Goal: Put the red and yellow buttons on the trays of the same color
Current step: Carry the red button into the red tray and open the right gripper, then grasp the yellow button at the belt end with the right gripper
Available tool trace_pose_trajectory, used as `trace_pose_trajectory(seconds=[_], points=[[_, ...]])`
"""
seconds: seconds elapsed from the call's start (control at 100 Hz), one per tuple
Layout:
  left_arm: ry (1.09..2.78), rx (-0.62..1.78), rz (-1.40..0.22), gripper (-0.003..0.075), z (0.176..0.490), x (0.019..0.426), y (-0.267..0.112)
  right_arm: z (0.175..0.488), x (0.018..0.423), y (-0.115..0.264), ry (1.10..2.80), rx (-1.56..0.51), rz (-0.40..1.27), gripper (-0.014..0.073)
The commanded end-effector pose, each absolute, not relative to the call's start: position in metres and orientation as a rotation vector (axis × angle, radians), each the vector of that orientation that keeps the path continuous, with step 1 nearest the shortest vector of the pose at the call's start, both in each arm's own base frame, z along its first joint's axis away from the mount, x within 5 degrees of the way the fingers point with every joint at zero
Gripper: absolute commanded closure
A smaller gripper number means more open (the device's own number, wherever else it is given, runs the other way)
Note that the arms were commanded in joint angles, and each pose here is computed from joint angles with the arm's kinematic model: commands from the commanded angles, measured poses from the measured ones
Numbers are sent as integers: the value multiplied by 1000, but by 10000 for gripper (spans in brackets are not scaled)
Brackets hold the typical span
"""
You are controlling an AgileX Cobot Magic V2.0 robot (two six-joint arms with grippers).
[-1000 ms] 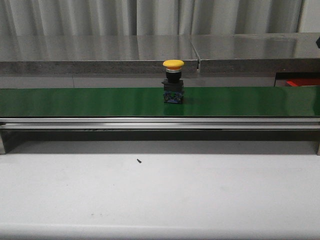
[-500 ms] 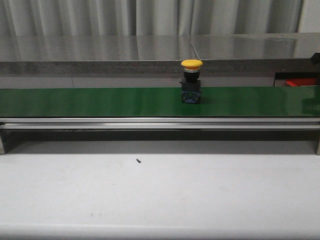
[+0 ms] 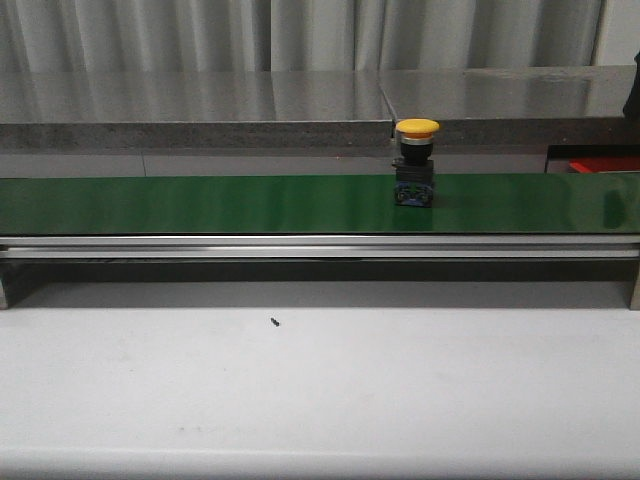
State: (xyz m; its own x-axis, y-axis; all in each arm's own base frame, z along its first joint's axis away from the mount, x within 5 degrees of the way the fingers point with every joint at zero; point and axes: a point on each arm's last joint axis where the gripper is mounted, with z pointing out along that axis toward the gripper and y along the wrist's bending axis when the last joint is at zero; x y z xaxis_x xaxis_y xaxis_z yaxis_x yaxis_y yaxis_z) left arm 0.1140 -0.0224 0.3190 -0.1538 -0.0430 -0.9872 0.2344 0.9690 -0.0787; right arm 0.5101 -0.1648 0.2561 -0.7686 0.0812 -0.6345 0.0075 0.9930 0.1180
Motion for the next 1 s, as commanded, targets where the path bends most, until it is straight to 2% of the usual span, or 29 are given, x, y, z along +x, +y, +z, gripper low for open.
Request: trace_pose_trajectory(seconds=[0.0,0.23,0.53,0.77,0.99], points=[[1656,100,-248,739,331,114,-21,336,486,-155,2316,16,97,-37],[1656,100,-248,739,331,114,-21,387,451,-134,2328,-42,185,-6],[1656,100,-248,739,331,114,-21,424,391,-108,2365,-41,230,-6],[1656,100,-248,739,331,114,-21,417,336,-90,2355,-14,195,-6],[1656,100,-248,739,331,114,-21,383,297,-70,2365,2,185,-6]])
